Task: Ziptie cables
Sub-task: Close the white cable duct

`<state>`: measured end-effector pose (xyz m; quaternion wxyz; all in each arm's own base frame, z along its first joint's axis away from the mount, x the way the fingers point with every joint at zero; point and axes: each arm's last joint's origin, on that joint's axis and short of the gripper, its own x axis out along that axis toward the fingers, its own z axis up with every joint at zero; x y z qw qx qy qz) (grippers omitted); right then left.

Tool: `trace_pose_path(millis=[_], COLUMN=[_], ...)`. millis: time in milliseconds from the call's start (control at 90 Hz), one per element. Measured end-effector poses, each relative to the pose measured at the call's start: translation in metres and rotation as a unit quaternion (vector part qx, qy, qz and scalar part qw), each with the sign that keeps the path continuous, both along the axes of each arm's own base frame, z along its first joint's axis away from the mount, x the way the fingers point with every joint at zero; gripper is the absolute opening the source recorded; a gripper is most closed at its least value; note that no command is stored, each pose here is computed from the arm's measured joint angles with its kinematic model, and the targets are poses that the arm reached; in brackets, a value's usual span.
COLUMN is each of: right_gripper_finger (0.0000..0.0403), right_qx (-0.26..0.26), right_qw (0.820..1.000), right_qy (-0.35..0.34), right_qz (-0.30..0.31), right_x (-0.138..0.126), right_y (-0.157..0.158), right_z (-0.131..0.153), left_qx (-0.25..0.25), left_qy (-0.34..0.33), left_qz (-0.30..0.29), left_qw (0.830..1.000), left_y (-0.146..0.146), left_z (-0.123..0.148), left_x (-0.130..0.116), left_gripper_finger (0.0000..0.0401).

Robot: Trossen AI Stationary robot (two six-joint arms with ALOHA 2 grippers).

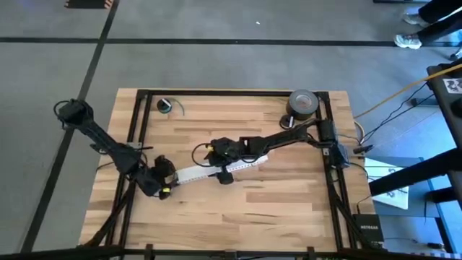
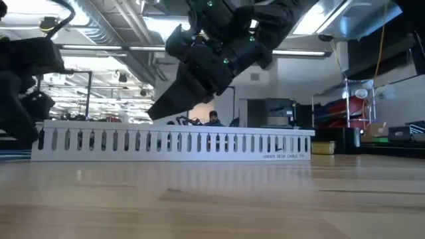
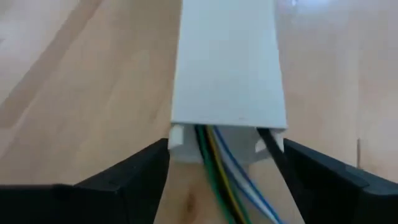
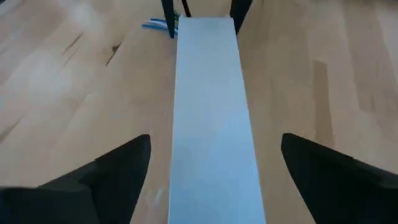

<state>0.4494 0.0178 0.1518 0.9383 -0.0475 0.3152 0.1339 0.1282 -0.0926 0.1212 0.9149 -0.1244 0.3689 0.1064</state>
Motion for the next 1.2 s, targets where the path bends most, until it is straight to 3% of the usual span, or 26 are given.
trace_pose_path(millis=[233, 911, 1200], right_gripper_finger=[0.0349, 0.0348, 0.0291], right_qx=[-0.001, 0.004, 0.006], right_qw=[1.000, 0.998, 0.999], right_qy=[0.002, 0.059, 0.052], right_qz=[0.001, 0.008, 0.010], right_x=[0.000, -0.008, -0.006], right_y=[0.000, 0.000, 0.000], right_z=[0.000, -0.008, -0.012], left_qx=[0.012, 0.011, 0.010], left_qy=[-0.017, -0.014, -0.012], left_qz=[-0.004, -0.003, -0.004], left_qw=[1.000, 1.000, 1.000], left_y=[0.000, 0.000, 0.000], left_z=[0.000, -0.001, -0.001], left_x=[0.001, 0.000, 0.000], left_gripper_finger=[0.0240, 0.0237, 0.0237])
